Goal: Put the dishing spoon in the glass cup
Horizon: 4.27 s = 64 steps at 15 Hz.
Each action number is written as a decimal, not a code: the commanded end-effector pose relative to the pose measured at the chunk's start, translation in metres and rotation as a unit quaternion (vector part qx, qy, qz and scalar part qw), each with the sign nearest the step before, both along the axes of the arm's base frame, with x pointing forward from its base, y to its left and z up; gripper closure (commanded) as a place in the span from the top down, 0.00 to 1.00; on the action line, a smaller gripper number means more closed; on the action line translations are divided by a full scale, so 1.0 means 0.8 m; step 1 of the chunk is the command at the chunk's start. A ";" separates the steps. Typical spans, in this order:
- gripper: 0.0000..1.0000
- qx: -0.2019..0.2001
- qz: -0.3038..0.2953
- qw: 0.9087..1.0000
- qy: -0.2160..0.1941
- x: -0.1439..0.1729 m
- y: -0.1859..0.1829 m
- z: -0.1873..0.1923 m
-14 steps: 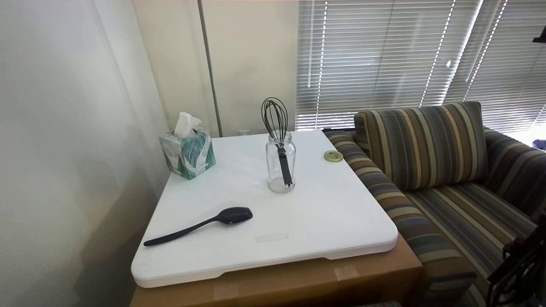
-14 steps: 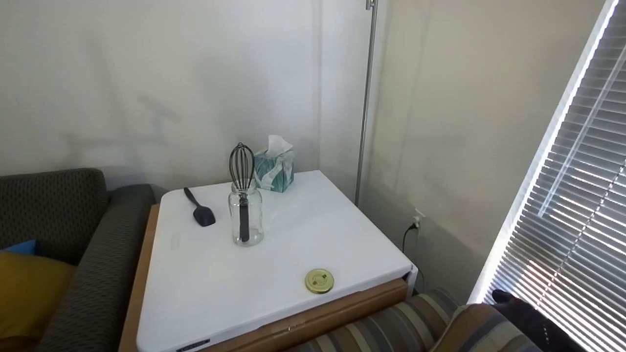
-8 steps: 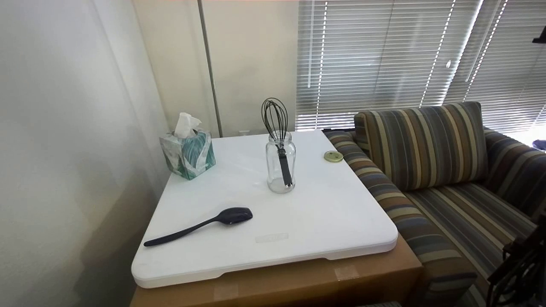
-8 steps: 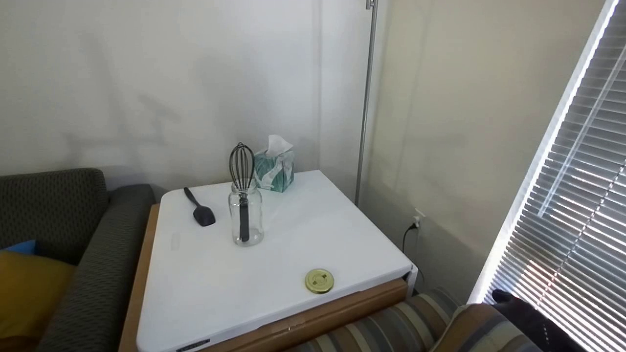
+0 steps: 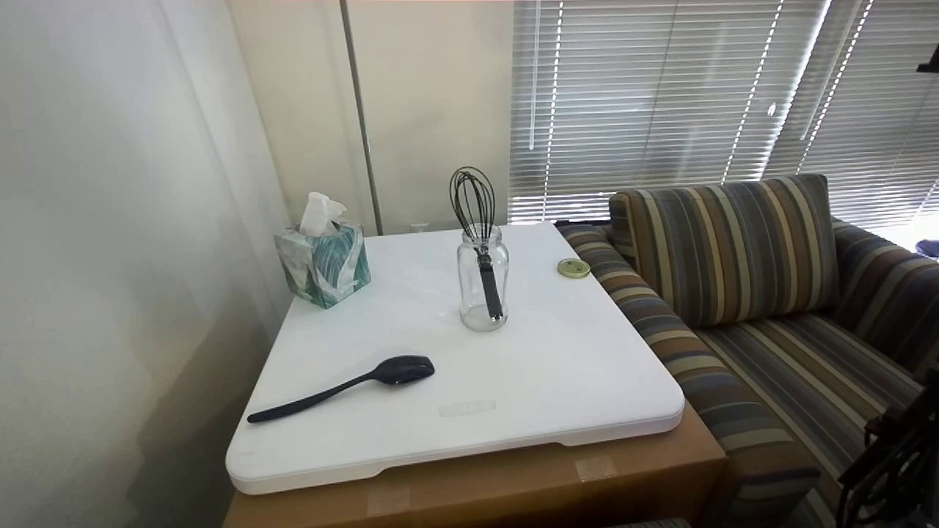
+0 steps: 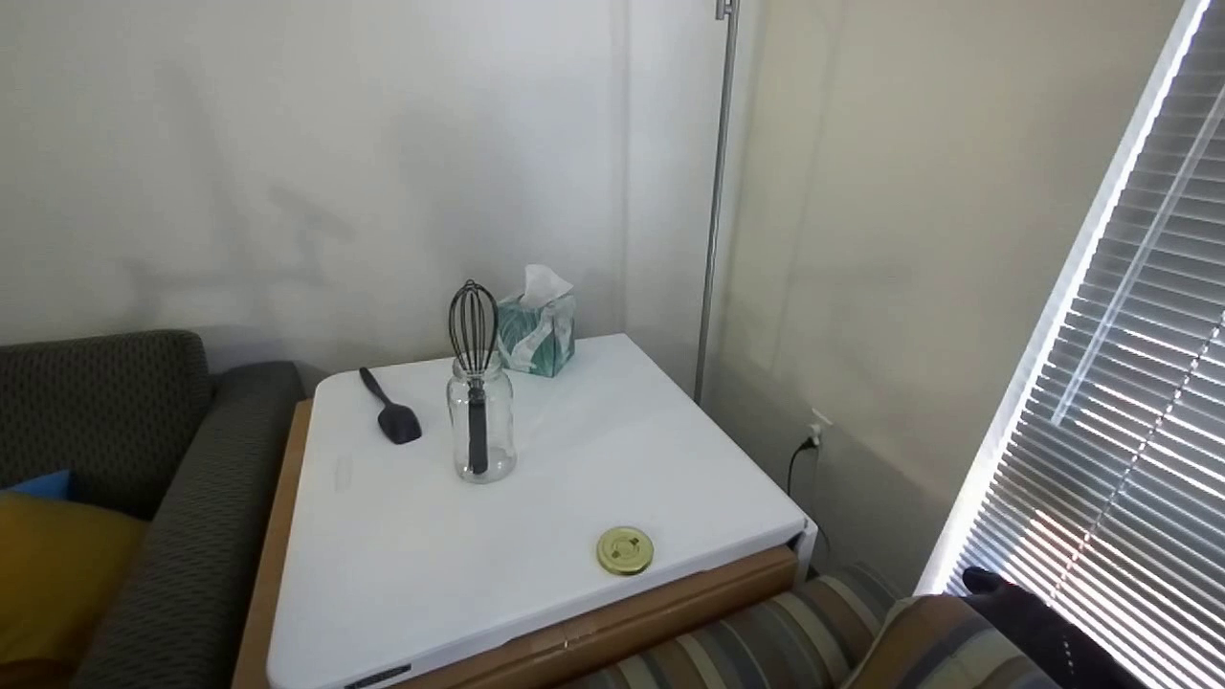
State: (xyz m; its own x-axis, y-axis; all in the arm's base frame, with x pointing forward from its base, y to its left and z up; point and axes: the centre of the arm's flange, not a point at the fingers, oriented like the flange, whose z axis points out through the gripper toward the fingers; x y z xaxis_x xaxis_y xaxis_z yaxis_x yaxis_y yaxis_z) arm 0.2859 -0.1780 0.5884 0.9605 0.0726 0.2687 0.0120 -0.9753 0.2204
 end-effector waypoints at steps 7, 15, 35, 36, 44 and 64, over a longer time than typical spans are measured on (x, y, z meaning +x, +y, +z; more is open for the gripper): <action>1.00 0.050 0.122 0.990 0.045 0.142 0.051 -0.083; 1.00 0.074 0.239 0.966 0.068 0.216 0.129 -0.137; 1.00 -0.013 0.485 0.874 -0.011 0.299 0.348 -0.244; 1.00 -0.016 0.496 0.868 -0.011 0.300 0.356 -0.248; 1.00 -0.029 0.561 0.828 0.003 0.317 0.411 -0.284; 1.00 -0.049 0.538 0.840 0.047 0.350 0.433 -0.370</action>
